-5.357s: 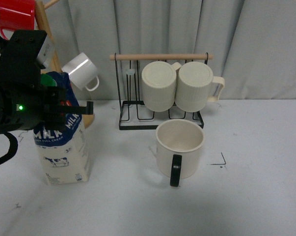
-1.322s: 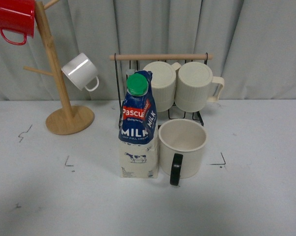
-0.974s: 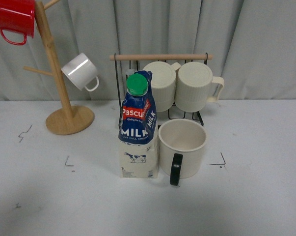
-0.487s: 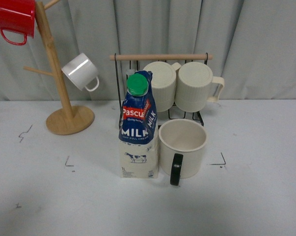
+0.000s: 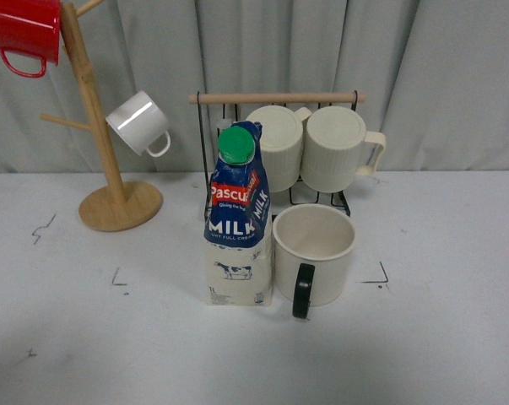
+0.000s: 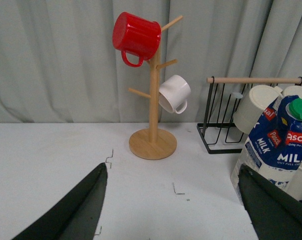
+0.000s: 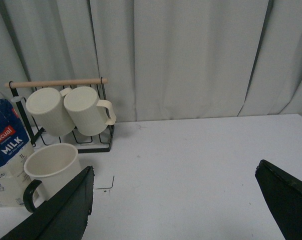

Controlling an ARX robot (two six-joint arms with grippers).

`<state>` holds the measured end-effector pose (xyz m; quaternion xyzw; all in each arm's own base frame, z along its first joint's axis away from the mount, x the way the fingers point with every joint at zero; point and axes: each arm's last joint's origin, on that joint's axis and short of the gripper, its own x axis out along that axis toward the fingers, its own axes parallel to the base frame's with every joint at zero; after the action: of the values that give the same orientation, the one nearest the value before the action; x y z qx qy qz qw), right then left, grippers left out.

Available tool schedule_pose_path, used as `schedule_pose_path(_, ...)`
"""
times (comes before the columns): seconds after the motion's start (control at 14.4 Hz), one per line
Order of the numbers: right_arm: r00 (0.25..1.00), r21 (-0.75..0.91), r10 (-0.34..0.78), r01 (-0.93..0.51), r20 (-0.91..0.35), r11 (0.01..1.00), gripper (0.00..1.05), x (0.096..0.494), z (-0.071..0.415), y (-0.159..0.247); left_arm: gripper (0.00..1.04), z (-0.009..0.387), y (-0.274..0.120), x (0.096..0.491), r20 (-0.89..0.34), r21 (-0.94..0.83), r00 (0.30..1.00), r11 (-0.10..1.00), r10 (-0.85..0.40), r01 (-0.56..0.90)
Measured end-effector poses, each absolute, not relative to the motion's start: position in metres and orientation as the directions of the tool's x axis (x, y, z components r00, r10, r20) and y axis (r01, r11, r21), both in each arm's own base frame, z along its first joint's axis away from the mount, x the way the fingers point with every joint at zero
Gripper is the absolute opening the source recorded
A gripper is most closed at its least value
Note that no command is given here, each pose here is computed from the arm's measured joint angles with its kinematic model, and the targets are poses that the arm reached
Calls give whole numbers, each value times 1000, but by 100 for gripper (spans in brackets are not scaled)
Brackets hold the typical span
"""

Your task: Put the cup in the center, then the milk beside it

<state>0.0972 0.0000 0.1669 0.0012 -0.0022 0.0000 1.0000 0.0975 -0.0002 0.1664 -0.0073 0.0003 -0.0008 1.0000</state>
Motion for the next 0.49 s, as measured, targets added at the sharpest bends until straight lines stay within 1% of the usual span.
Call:
schedule_pose_path(0.07,1000,2,0,0,4,1000,98,97,167,0,94,166,0,98,-1,-15,1000,1000,-2,2)
schedule_pose_path(0.14,1000,2,0,0,4,1000,98,97,167,0,99,166,0,98,-1,-15,1000,1000,-2,2)
schedule_pose_path(0.28,1000,2,0,0,4,1000,98,97,167,0,97,166,0,98,-1,-14,1000,1000,-2,2)
schedule_pose_path(0.49,1000,2,0,0,4,1000,98,97,167,0,98,166,0,98,-1,-14,1000,1000,-2,2)
